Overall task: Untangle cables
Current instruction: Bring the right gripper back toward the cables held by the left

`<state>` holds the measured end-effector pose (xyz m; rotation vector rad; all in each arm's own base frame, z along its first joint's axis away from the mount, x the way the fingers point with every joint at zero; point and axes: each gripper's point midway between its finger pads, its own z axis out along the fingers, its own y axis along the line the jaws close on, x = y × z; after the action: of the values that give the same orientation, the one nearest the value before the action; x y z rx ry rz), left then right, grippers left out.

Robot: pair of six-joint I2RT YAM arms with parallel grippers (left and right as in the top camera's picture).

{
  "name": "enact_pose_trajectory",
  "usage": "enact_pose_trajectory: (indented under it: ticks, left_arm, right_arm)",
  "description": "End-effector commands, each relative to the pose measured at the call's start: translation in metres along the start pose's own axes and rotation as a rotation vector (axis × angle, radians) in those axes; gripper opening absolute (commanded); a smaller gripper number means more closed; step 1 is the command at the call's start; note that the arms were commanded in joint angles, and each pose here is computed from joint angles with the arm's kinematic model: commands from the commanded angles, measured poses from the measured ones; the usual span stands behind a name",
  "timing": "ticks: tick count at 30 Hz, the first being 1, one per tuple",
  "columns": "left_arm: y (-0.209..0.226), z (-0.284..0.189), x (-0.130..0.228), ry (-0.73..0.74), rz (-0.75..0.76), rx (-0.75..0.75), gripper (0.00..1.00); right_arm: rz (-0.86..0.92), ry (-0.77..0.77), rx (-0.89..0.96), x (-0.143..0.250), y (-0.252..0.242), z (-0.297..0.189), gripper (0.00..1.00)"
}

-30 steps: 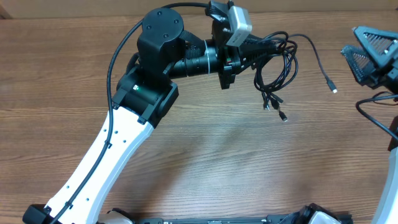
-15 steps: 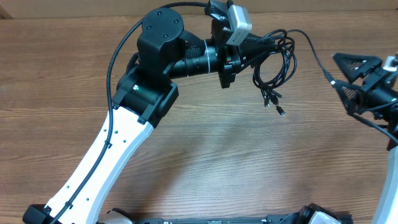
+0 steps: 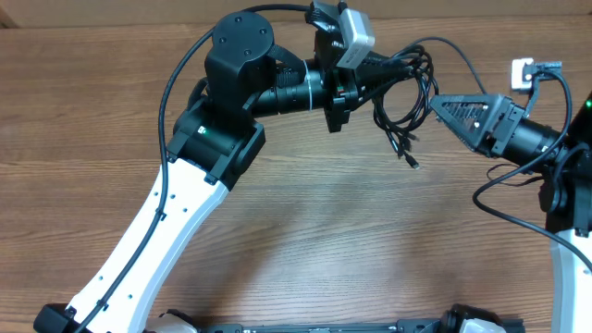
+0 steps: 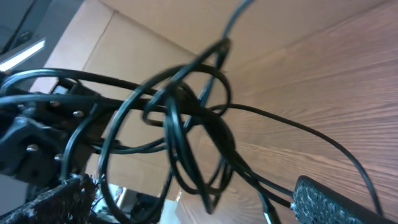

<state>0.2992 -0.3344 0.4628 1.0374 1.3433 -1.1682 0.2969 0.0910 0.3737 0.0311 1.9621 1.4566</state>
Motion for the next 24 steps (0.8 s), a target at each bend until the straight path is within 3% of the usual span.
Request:
enact_pose_trajectory:
  ticks: [1,8,18,24]
  left_arm:
    - [-0.006,-0.002,-0.008,-0.012,0.029,0.02,0.04]
    - [-0.006,-0.002,-0.005,-0.001,0.016,0.02,0.04]
    - [-0.005,-0.002,-0.001,0.013,0.007,0.018,0.04]
    - [-0.005,-0.002,0.001,0.018,0.015,0.015,0.04]
  right_arm:
    - [0.026,0.015,-0.039,0.002,0.014,-0.001,1.0]
    - [0.1,0.032,-0.085,0.0,0.026,-0.001,1.0]
    - [0.187,0.071,-0.115,0.005,0.031,-0.002,0.68]
    - [0.183,0.079,-0.123,0.007,0.033,-0.003,0.57]
